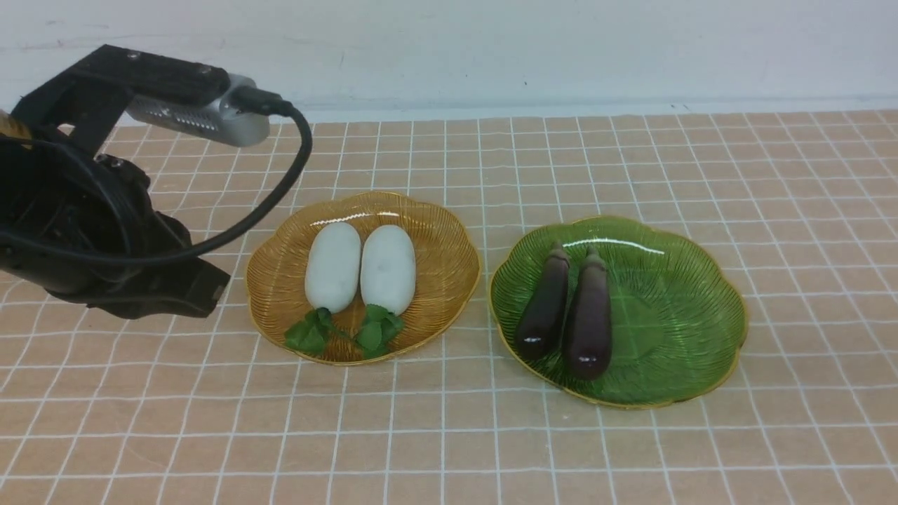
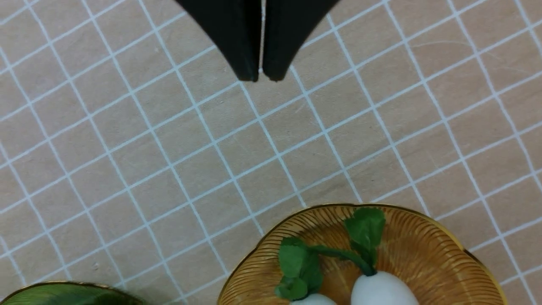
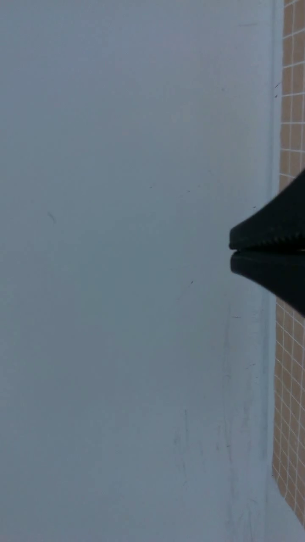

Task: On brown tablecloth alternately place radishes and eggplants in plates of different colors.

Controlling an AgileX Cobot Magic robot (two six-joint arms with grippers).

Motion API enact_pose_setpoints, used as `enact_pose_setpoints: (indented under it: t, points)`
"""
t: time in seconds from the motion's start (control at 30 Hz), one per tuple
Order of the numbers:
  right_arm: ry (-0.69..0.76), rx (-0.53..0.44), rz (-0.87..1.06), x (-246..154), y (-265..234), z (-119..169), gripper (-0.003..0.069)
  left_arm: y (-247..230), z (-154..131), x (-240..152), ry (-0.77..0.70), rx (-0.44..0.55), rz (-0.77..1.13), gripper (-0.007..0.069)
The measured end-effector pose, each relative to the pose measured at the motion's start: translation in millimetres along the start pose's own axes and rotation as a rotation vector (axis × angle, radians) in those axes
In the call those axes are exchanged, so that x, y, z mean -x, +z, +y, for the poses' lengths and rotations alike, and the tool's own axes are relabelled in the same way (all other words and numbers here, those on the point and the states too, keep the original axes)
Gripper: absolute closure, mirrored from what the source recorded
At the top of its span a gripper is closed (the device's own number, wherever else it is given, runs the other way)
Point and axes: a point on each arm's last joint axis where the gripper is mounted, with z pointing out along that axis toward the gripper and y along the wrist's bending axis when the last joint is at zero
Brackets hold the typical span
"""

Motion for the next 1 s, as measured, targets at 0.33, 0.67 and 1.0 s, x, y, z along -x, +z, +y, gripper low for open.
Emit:
enact_pose_setpoints:
  t: [0.33,0.67,1.0]
  points:
    - [-0.001,0.002,-0.007,0.6,0.0,0.2,0.0674,-33.5,-12.8,-66.6,0.025,0.074,-0.332,0.0629]
    - [-0.004,0.002,-0.007,0.6,0.0,0.2,0.0674,-51.9,-22.2,-136.7,0.058,0.131,-0.692,0.0629]
    - [-0.004,-0.009,0.030,-2.8,0.0,-0.8,0.0674,-66.1,-32.0,-172.6,0.044,0.088,-0.957,0.0629]
